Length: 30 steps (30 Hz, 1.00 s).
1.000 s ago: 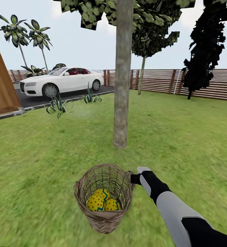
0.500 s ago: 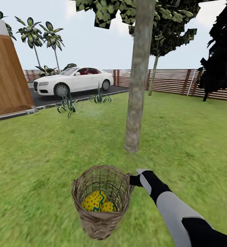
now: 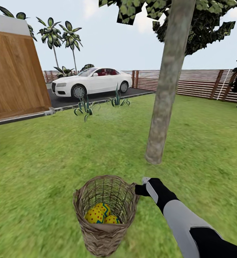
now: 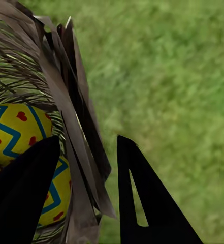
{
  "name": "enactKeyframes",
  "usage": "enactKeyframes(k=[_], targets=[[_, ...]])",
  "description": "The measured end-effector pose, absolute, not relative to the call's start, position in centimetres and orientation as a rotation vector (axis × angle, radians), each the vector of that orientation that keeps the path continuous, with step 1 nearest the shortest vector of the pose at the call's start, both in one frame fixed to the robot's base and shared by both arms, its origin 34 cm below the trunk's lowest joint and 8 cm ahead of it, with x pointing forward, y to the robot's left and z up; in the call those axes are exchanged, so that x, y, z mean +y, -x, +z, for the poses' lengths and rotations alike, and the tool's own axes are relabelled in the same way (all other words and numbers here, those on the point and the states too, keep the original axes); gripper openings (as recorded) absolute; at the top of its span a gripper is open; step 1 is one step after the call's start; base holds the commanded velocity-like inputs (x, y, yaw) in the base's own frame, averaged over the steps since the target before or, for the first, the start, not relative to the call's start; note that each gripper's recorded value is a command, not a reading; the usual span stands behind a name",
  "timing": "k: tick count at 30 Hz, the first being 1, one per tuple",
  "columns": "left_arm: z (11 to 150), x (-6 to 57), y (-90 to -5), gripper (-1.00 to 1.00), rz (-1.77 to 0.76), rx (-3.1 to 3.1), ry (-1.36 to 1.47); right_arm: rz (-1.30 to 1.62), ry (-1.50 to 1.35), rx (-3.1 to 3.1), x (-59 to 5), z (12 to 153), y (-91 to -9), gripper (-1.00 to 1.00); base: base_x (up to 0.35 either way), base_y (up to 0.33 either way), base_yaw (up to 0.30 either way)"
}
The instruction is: Take the three Easter eggs out of the wicker basket on the lawn in the garden, then place them on the lawn next to a single tree (choose any tree) so that all three eggs are next to the same tree and none are left in the basket.
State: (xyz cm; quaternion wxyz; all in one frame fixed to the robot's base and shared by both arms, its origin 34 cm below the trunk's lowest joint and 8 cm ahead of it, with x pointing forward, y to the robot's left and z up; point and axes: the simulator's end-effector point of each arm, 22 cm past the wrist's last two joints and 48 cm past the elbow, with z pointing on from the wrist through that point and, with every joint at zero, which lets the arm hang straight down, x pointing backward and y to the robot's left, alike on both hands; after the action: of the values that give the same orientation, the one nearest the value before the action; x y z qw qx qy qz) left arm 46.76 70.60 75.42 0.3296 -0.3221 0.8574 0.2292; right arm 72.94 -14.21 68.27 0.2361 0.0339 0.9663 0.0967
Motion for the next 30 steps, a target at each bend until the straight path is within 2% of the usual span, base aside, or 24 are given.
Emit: enactKeyframes(k=[19, 30], targets=[[75.31, 70.56, -46.78, 1.00, 0.598, 2.246, 0.842, 0.261, -0.093, 2.653, -14.35, 68.12, -72.93, -1.00, 0.281, 0.189, 0.017], [75.33, 70.59, -46.79, 1.00, 0.600, 2.245, 0.841, 0.269, -0.100, 2.651, -14.25, 68.10, -72.93, -1.00, 0.268, 0.226, 0.192]])
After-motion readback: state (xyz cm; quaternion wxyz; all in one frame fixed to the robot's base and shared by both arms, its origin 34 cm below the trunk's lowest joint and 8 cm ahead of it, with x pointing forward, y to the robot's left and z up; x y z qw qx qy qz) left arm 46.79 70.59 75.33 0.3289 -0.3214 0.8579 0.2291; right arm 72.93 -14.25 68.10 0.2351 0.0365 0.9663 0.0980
